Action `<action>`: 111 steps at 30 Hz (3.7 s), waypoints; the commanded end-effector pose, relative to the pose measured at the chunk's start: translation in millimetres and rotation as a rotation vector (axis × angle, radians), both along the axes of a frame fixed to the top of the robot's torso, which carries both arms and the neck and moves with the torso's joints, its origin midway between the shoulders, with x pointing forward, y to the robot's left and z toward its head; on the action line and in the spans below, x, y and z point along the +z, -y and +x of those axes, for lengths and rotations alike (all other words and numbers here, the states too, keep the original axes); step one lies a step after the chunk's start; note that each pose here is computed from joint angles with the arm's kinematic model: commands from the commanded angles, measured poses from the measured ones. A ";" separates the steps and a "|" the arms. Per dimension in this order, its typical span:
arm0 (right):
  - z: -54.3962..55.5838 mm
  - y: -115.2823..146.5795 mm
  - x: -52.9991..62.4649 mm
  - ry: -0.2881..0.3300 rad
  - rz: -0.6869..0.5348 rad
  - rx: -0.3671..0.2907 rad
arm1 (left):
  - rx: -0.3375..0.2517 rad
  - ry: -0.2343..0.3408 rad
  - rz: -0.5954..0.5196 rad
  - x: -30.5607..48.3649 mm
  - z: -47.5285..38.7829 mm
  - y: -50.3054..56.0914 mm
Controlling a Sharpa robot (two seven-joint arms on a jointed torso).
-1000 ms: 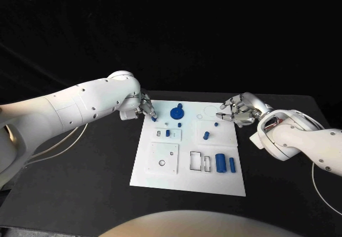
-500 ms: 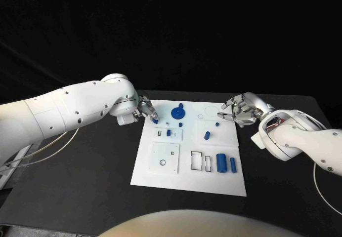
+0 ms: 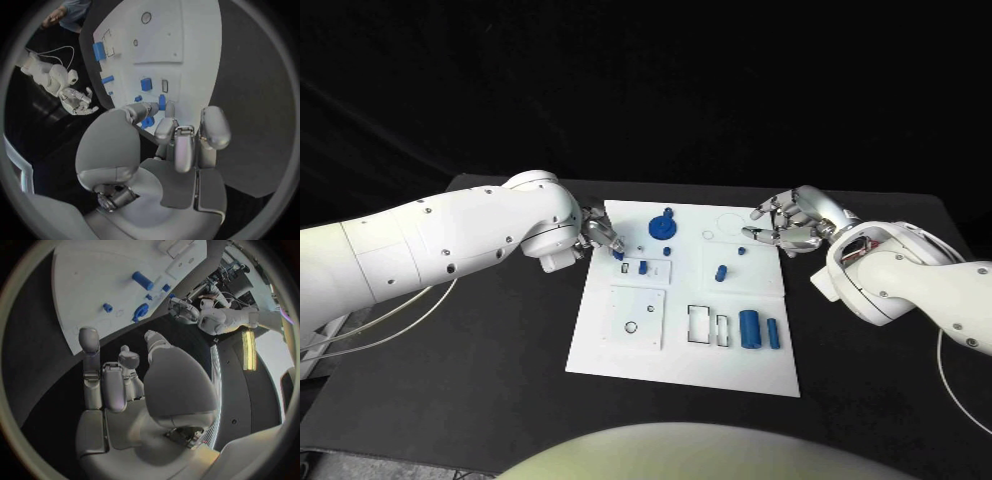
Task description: Assemble the parts on the task board
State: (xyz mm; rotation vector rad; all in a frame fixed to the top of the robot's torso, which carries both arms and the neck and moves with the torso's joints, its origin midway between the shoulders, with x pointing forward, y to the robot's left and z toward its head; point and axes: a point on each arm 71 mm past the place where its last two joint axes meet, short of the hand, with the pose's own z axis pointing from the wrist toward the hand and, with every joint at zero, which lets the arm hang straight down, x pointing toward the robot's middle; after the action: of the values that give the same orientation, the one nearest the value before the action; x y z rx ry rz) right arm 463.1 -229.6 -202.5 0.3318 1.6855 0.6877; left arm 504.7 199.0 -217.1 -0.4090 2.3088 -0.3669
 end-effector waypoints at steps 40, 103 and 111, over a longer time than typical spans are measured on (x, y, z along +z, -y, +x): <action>-0.6 -1.1 0.1 0.006 -0.007 0.017 | -0.105 0.032 0.122 -14.9 -13.5 16.4; -1.3 -0.3 0.1 0.007 -0.006 0.015 | -0.100 -0.008 0.123 -19.5 -10.2 17.0; -1.4 0.1 0.2 0.007 -0.006 0.014 | -0.092 -0.012 0.128 -20.4 -9.1 15.5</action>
State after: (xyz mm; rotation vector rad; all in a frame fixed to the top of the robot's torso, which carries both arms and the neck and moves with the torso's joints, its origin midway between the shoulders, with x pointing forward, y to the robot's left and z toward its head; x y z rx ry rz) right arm 462.3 -230.9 -202.5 0.3310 1.6846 0.6884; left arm 497.1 183.8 -235.1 -0.2461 2.3294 -0.2694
